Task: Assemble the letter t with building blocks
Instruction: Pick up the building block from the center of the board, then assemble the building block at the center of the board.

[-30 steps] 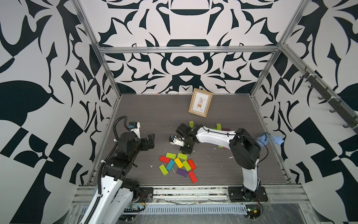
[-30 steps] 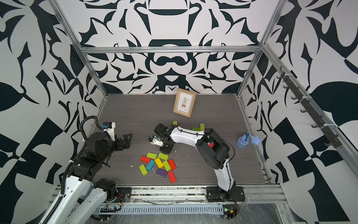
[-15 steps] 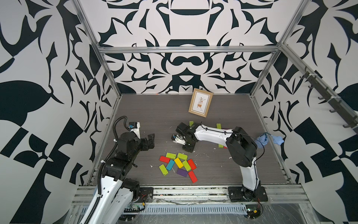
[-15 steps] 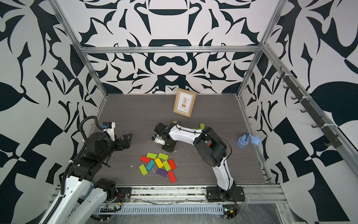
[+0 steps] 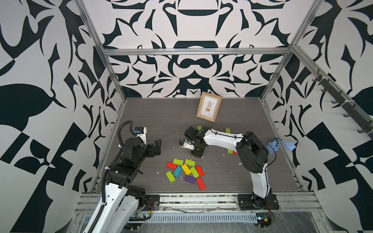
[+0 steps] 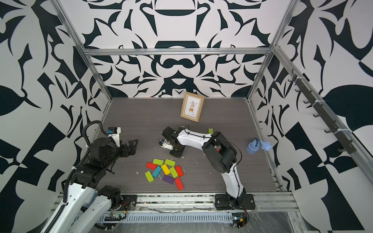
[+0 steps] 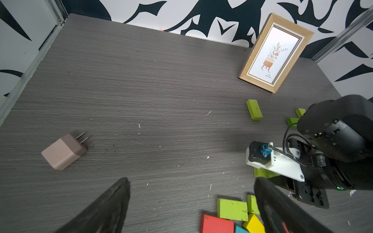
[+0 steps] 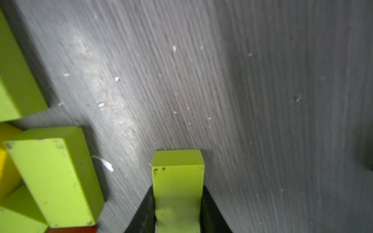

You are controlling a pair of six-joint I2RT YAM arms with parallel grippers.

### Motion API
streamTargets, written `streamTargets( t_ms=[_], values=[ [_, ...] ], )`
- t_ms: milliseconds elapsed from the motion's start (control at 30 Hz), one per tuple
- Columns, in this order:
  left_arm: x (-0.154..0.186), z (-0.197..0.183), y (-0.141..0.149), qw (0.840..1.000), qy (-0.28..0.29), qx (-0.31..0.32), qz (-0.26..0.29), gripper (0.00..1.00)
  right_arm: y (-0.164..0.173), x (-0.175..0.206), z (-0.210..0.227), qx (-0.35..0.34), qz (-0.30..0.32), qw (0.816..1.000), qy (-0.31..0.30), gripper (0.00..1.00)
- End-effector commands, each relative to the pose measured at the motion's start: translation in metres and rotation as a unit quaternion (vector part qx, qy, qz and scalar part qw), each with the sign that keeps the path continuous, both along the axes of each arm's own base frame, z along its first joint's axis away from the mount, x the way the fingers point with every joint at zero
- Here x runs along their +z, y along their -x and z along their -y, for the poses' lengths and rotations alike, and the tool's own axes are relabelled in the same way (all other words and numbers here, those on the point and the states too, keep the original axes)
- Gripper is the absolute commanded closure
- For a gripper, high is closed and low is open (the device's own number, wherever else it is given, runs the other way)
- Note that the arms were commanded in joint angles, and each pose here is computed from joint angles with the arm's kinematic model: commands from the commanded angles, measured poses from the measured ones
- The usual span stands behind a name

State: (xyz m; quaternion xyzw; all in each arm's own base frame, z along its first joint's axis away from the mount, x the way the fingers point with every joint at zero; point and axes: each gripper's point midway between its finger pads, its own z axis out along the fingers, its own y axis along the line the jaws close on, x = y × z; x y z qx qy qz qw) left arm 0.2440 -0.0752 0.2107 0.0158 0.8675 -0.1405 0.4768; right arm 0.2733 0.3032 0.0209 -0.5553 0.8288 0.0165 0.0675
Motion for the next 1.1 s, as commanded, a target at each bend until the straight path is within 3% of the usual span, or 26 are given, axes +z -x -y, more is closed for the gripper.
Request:
streamTargets(
  t_ms=[0,200,500,867,1067],
  values=[
    [0.016,0.007,0.0,0.999,-0.011,-0.03,0.01,0.0,-0.011,0.02,0.013,-0.023,0.025,0.999,-0.004,0.78],
    [0.016,0.014,-0.006,0.998,-0.031,-0.058,-0.01,0.0,-0.026,0.02,0.025,-0.05,0.036,0.998,-0.009,0.77],
    [0.018,0.019,-0.011,0.991,-0.082,-0.101,-0.011,0.0,-0.052,0.035,0.018,-0.028,0.051,0.997,-0.041,0.79],
    [0.008,0.02,-0.007,0.991,-0.078,-0.106,-0.008,0.0,-0.09,0.084,-0.013,0.158,0.103,0.978,-0.089,0.8],
    [0.005,0.017,-0.004,0.992,-0.082,-0.099,-0.008,0.0,-0.116,0.08,-0.023,0.197,0.092,0.974,-0.068,0.81]
  ],
)
